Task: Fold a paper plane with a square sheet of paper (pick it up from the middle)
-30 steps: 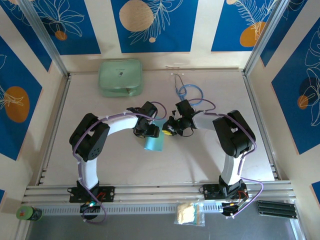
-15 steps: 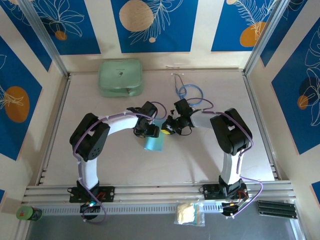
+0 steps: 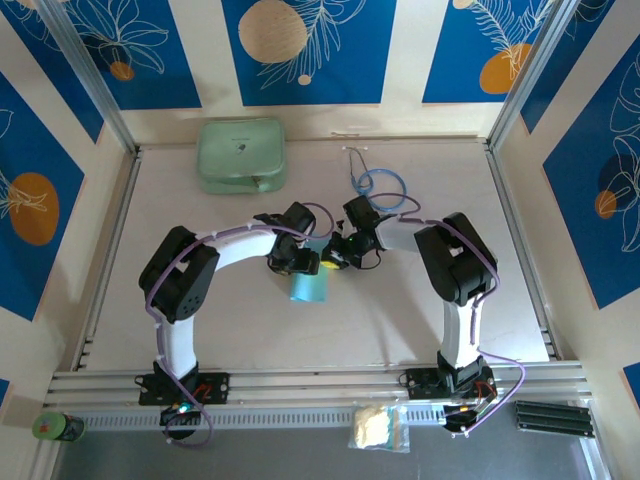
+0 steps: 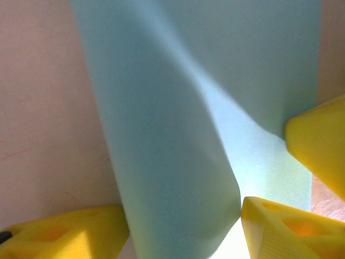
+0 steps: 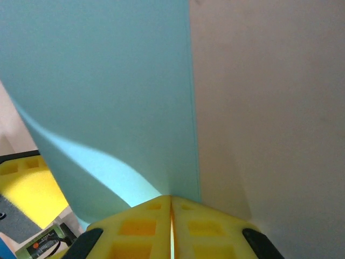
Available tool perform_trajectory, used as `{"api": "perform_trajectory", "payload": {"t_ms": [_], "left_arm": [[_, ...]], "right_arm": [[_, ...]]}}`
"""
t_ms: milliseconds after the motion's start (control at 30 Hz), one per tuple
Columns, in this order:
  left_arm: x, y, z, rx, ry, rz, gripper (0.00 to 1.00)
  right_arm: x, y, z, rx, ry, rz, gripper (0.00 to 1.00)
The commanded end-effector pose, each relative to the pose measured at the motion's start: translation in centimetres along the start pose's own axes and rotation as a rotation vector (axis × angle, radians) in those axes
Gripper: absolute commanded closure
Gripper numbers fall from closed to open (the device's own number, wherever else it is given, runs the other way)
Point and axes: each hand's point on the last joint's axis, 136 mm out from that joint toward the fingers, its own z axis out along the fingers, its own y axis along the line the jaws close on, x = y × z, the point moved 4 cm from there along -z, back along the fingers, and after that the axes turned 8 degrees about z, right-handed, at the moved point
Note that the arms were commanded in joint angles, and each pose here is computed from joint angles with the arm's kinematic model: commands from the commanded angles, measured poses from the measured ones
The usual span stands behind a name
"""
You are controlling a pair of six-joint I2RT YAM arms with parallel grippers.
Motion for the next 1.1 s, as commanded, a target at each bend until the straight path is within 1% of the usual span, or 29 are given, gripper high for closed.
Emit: {"api": "perform_trajectory", "payload": {"t_ms": [0,133,300,400,533,633,767,867,1067], "left_arm": [[2.6,0.9,1.8,-0.028,0.104,-0.036,0.34],[0.8,1.3,-1.7,-0.028,0.001,-0.099,0.34],[0.2,1.7,-3.9,-0.011,-0.075,-0.159,0.37],[-0.3,1.3,-5.0,0.046,-0.125,-0.184,0.42],[-1.6,-0.3,-6.1,0.199,-0.181,-0.198,0.53],[-2.2,-1.2,-5.6,0.272,-0.171,-0.206,0.62],[-2.8,-1.8,-4.4,0.309,-0.133,-0.208,0.73],[-2.7,-1.4,-3.6,0.293,-0.113,-0.214,0.78],[-2.0,-0.3,-2.2,0.301,-0.08,-0.235,0.81]], "right_arm": [[1.5,-5.0,2.0,0.226,0.067,-0.007,0.89],[1.0,-5.7,2.1,0.277,0.075,-0.078,0.89],[0.6,-5.2,2.2,0.271,0.079,-0.142,0.89],[0.6,-5.1,2.2,0.276,0.081,-0.15,0.89],[0.6,-5.4,2.4,0.295,0.084,-0.141,0.89],[0.7,-5.7,2.4,0.309,0.1,-0.119,0.89],[0.7,-6.1,2.7,0.33,0.113,-0.099,0.89],[0.6,-6.3,2.6,0.344,0.108,-0.097,0.89],[0.5,-6.4,2.6,0.364,0.104,-0.097,0.89]]}}
